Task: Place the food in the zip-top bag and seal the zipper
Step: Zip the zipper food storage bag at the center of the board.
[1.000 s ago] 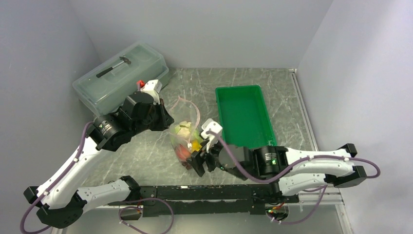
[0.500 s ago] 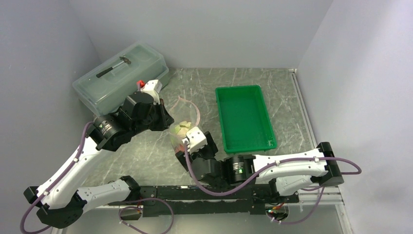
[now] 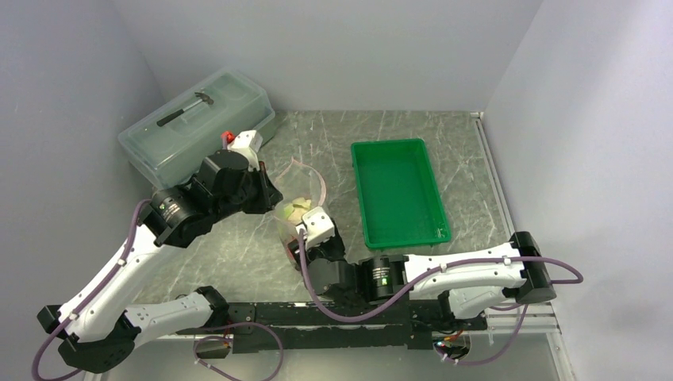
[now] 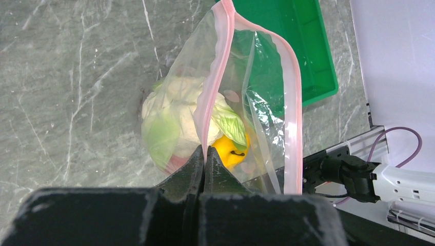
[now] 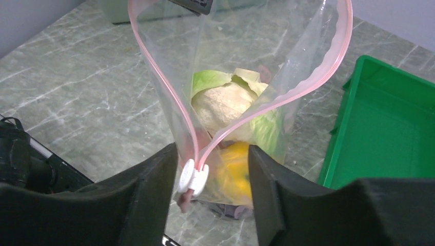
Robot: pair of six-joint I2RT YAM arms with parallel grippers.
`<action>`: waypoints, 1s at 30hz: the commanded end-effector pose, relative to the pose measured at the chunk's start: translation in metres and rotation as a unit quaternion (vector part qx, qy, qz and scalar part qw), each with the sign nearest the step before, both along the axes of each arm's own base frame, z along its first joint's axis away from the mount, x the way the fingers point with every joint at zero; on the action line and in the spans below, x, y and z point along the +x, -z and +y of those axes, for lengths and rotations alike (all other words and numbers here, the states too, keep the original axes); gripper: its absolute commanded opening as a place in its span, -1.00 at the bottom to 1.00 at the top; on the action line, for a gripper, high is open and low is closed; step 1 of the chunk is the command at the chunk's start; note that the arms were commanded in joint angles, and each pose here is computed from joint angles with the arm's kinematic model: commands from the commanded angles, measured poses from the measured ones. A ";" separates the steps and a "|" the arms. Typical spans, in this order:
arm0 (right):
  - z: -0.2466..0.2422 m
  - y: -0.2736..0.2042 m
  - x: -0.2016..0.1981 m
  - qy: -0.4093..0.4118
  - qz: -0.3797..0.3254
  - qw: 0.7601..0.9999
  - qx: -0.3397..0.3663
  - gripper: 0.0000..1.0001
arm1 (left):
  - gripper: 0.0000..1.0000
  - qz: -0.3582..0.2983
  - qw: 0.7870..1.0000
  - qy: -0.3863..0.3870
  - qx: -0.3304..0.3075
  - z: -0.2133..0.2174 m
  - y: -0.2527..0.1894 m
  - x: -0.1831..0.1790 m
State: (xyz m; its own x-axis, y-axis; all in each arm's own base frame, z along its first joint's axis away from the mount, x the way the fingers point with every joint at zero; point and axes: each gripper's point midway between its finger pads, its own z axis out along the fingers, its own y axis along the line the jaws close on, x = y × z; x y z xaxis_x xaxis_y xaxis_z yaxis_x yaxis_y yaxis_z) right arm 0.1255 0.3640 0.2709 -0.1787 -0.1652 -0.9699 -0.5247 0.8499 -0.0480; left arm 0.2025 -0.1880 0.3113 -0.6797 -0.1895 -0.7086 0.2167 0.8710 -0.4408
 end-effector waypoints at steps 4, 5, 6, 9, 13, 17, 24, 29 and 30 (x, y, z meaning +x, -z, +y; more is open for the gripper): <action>-0.005 -0.007 0.004 0.012 0.004 0.999 0.039 -0.21 | -1.00 -0.026 0.999 -0.009 -0.034 -0.001 -0.021 0.001; -0.007 -0.007 0.004 0.014 0.005 0.999 0.039 -0.29 | -1.00 -0.025 0.999 -0.010 -0.033 0.000 -0.021 0.001; -0.007 -0.007 0.004 0.014 0.004 0.999 0.039 -0.38 | -1.00 -0.024 0.999 -0.011 -0.033 0.000 -0.020 0.001; -0.009 -0.011 0.003 0.008 0.004 0.999 0.045 -0.73 | -1.00 -0.023 0.999 -0.012 -0.034 0.000 -0.019 0.001; -0.013 -0.021 0.004 0.003 -0.001 0.998 0.059 -1.00 | -0.93 -0.023 0.999 -0.024 -0.031 0.004 -0.018 0.002; -0.019 -0.027 0.004 -0.008 -0.009 0.998 0.062 -1.00 | -0.80 -0.029 0.998 -0.036 -0.031 0.008 -0.019 0.004; -0.022 -0.029 -0.001 -0.044 -0.020 0.998 0.043 -1.00 | -0.40 -0.033 0.998 -0.046 -0.023 0.011 -0.019 0.008; -0.023 -0.036 -0.004 -0.079 -0.032 0.996 0.022 -1.00 | -0.20 -0.050 0.998 -0.042 -0.015 0.013 -0.030 0.010; -0.024 -0.039 -0.004 -0.088 -0.035 0.995 0.021 -1.00 | -0.18 -0.056 0.998 -0.039 -0.016 0.013 -0.034 0.010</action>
